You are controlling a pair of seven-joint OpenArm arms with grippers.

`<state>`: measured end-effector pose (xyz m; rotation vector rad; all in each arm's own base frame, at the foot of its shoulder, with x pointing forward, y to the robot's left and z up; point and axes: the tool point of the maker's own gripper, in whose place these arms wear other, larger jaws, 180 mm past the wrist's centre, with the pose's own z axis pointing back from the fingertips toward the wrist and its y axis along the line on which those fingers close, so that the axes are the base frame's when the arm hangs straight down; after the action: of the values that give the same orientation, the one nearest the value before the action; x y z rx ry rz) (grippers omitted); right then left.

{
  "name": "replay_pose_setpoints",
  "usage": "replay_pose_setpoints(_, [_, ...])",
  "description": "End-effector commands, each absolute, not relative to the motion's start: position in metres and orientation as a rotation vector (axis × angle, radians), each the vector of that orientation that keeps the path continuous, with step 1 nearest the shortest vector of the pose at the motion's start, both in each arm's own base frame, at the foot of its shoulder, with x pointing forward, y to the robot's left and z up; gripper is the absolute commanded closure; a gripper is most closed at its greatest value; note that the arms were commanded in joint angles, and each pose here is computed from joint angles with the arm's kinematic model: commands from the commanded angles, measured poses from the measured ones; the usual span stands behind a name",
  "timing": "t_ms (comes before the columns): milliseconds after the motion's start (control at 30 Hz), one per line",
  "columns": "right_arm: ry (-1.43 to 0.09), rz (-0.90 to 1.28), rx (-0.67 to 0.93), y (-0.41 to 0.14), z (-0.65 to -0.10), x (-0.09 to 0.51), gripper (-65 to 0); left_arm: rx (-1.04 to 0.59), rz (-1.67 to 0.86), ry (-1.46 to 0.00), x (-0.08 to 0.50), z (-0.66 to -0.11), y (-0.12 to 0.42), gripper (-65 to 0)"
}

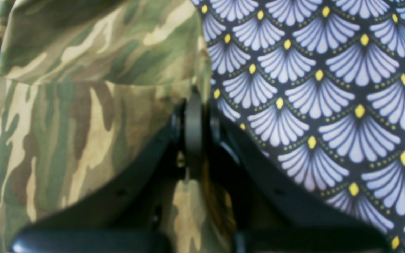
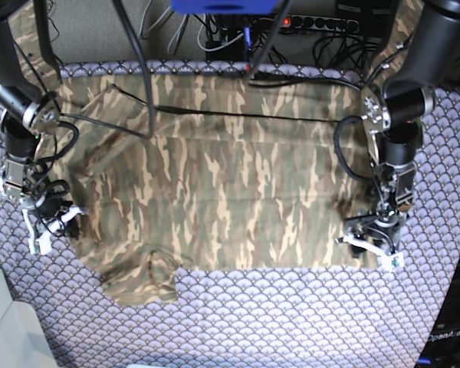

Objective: Fold the T-shirt properly
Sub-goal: 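Move the left gripper to the other hem corner and grasp both corners, then lift the hem with both grippers and fold it toward the collar edge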

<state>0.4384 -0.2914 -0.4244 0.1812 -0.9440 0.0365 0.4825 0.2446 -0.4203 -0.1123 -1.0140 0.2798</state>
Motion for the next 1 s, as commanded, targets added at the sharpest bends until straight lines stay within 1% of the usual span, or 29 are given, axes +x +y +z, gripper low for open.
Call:
replay_pose_setpoints(0, [-0.952,0.052,0.156,-0.3,-0.414,0.445,0.0,-0.118,0.276,-1.033,0.492,-0.408,0.245,-20.7])
replay_pose_setpoints(100, [-0.952,0.052,0.156,-0.3,-0.414,0.445,0.0,-0.115,0.283,-1.034,0.492,-0.407,0.248,-1.3])
replay_pose_setpoints(133, [-0.952,0.052,0.156,-0.3,-0.414,0.445,0.0,-0.114,0.282,-1.028,0.491,-0.408,0.249,0.0])
replay_pose_setpoints(300, [-0.952,0.051,0.155,-0.301,-0.414,0.445,0.0,-0.1,0.286,-0.936,0.482,-0.415,0.264,0.0])
replay_pose_setpoints(433, [-0.954,0.05,0.152,-0.302,-0.413,0.445,0.0,-0.075,0.263,-0.947,0.486,-0.399,0.273,0.0])
replay_pose_setpoints(500, [-0.954,0.049,0.143,-0.308,-0.411,0.444,0.0,-0.058,0.247,-0.93,0.48,-0.398,0.277,0.0])
replay_pose_setpoints(667, [-0.959,0.036,0.13,-0.318,-0.409,0.442,0.0,-0.012,0.195,-0.96,0.476,-0.372,0.281,0.0])
replay_pose_setpoints(800, [-0.971,0.029,0.079,-0.336,-0.403,0.436,0.0,0.008,0.172,-0.954,0.47,-0.363,0.283,0.0])
replay_pose_setpoints(867, [-0.999,0.009,0.026,-0.353,-0.393,0.431,0.0,0.011,0.166,-0.948,0.468,-0.361,0.282,0.0])
replay_pose_setpoints(967, [-1.02,0.02,-0.045,-0.358,-0.381,0.424,0.0,0.011,0.163,-0.926,0.462,-0.367,0.28,0.0])
